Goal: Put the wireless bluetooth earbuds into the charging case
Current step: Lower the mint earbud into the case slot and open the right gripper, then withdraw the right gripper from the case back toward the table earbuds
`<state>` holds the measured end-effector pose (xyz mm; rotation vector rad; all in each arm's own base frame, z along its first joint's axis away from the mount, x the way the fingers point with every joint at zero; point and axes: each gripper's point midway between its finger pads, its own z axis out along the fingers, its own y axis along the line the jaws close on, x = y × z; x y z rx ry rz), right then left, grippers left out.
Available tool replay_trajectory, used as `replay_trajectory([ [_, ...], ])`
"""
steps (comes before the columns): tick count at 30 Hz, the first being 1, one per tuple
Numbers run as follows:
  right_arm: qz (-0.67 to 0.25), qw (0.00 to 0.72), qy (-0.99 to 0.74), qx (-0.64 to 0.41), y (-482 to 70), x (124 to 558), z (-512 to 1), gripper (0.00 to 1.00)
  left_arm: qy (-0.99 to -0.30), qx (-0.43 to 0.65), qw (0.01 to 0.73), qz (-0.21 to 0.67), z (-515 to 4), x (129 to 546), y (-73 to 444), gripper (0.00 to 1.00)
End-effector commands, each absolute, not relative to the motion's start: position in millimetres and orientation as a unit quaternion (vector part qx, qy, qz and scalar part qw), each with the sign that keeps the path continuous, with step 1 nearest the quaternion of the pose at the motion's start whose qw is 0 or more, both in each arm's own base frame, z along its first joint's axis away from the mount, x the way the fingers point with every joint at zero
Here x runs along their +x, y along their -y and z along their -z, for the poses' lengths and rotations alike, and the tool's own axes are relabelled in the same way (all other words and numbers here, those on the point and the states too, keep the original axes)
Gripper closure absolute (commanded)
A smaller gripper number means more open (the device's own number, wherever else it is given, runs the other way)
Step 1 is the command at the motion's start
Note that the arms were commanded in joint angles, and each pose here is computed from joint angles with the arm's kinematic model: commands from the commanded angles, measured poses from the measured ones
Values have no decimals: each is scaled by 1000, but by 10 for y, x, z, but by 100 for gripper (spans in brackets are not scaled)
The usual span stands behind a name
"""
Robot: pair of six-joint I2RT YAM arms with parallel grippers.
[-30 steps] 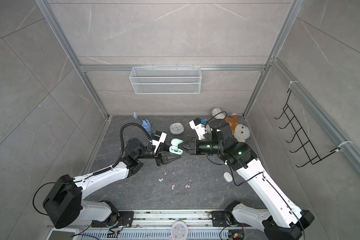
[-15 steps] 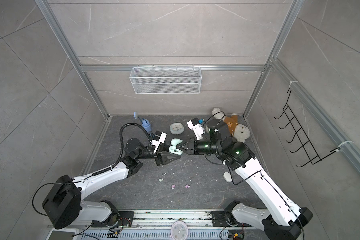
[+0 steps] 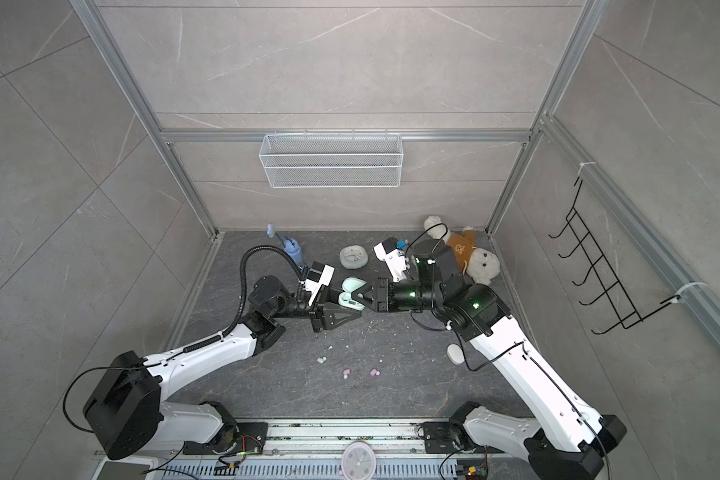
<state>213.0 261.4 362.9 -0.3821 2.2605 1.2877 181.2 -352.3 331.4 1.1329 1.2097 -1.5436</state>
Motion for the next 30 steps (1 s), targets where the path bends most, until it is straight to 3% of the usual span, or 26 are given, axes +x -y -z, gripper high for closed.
replay_trajectory([
  [1, -451, 255, -844, -135, -2571, 2171, -3584, 57, -422, 476, 467, 614, -3661, 1635, 3415, 83],
  [10, -458, 265, -836, -144, -2597, 2172, -3693, 33, -424, 477, 460, 617, -3651, 1619, 3432, 83],
  [24, -483, 261, -823, -144, -2496, 1894, -3958, 18, -493, 434, 453, 603, -3279, 1803, 3366, 83],
  [30, -430, 245, -863, -100, -2352, 1960, -3558, 7, -531, 416, 455, 581, -3144, 1727, 3163, 83],
])
